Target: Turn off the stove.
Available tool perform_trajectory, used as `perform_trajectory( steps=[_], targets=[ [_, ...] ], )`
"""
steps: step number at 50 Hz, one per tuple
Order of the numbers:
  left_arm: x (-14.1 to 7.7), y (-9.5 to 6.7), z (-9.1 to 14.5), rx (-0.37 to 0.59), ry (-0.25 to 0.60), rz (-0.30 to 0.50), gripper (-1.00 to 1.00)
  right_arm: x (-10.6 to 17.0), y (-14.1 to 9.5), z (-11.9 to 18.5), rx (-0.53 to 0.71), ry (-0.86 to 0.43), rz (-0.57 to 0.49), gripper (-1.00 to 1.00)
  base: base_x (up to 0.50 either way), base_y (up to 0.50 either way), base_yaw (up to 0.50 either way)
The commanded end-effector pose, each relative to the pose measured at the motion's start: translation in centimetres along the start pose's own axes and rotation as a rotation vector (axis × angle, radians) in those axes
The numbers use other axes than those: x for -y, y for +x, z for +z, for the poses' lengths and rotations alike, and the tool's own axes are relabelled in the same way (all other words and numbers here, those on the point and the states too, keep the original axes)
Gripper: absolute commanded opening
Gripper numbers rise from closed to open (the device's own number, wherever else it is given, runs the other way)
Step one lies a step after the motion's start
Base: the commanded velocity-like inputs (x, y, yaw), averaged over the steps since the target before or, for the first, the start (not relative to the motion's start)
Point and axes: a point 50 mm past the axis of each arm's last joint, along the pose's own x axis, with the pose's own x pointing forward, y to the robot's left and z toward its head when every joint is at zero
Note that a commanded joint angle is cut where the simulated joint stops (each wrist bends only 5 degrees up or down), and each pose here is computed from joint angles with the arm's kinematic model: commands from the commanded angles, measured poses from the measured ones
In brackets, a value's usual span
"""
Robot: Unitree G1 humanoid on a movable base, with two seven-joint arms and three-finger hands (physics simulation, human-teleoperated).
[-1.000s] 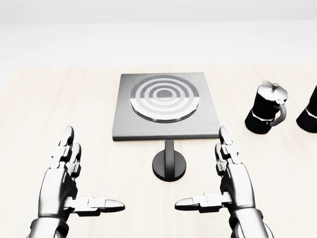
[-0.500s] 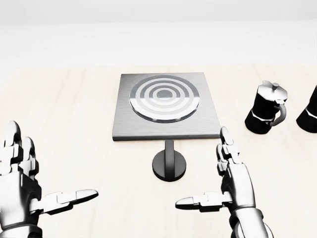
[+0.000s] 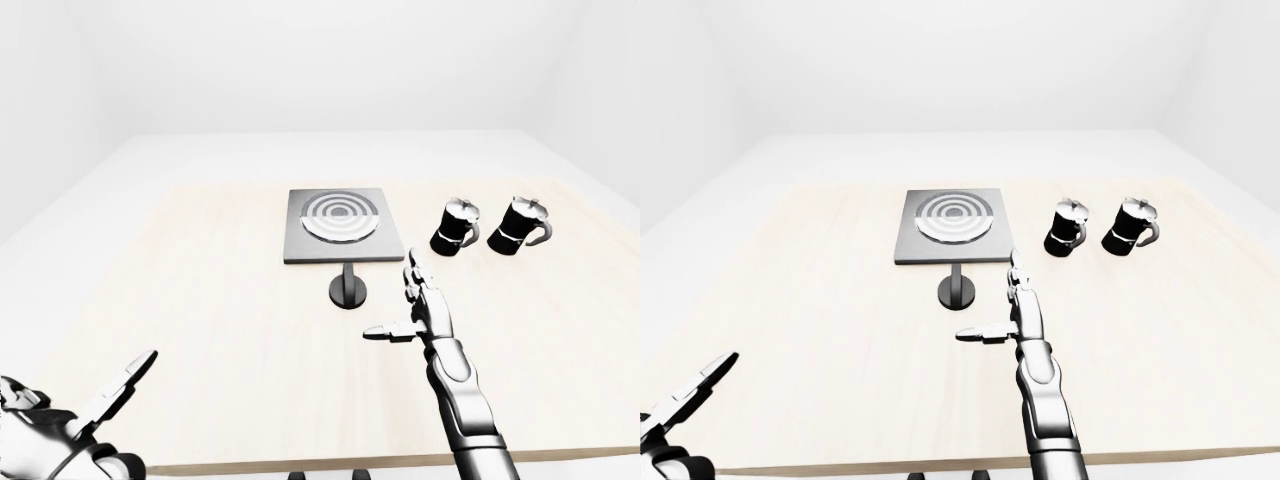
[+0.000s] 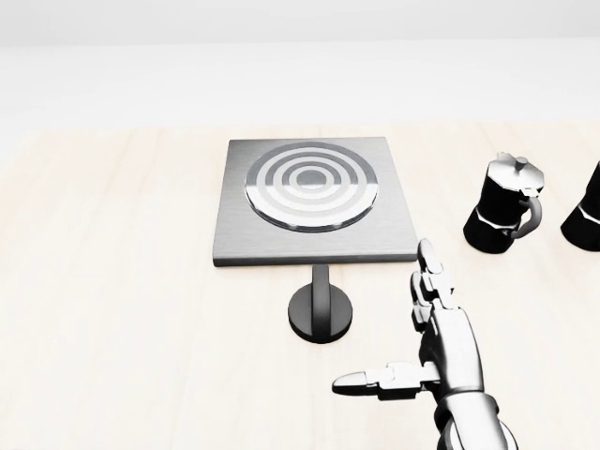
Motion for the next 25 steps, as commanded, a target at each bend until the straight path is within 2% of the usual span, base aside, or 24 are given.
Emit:
perform_trajectory(
  steps=[1, 2, 5, 7, 10, 12, 13, 25],
  targets=[
    [-5.9, -1.1, -0.8, -0.067, 0.014, 0.293, 1.0, 0.1, 0.0, 0.1, 0.01, -0.01, -0.012, 1.0, 0.0, 0.0, 0.0],
    [-6.3, -1.1, -1.5, -0.101, -0.014, 0.31, 1.0, 0.1, -0.1, 0.1, 0.013, -0.003, -0.007, 1.0, 0.0, 0.0, 0.0],
    [-7.1, -1.3, -1.6, -0.117, -0.049, 0.349, 1.0, 0.0, -0.1, 0.1, 0.014, -0.006, -0.003, 1.0, 0.0, 0.0, 0.0],
    [-7.4, -1.3, -1.7, -0.122, -0.04, 0.344, 1.0, 0.0, 0.0, 0.1, 0.013, -0.006, 0.0, 1.0, 0.0, 0.0, 0.0],
    [-6.9, -1.1, -1.8, -0.111, 0.017, 0.348, 1.0, 0.0, -0.1, 0.1, 0.007, -0.01, -0.004, 1.0, 0.0, 0.0, 0.0],
    [-6.6, -0.8, -2.3, -0.122, 0.015, 0.346, 1.0, 0.0, 0.0, 0.0, 0.001, -0.012, -0.004, 1.0, 0.0, 0.0, 0.0],
    [-6.0, -0.5, -2.5, -0.129, -0.012, 0.342, 1.0, -0.1, 0.0, -0.1, -0.004, -0.017, 0.0, 1.0, 0.0, 0.0, 0.0],
    [-6.0, -0.5, -2.6, -0.135, -0.009, 0.342, 1.0, -0.1, 0.0, -0.1, -0.004, -0.017, 0.0, 1.0, 0.0, 0.0, 0.0]
  ],
)
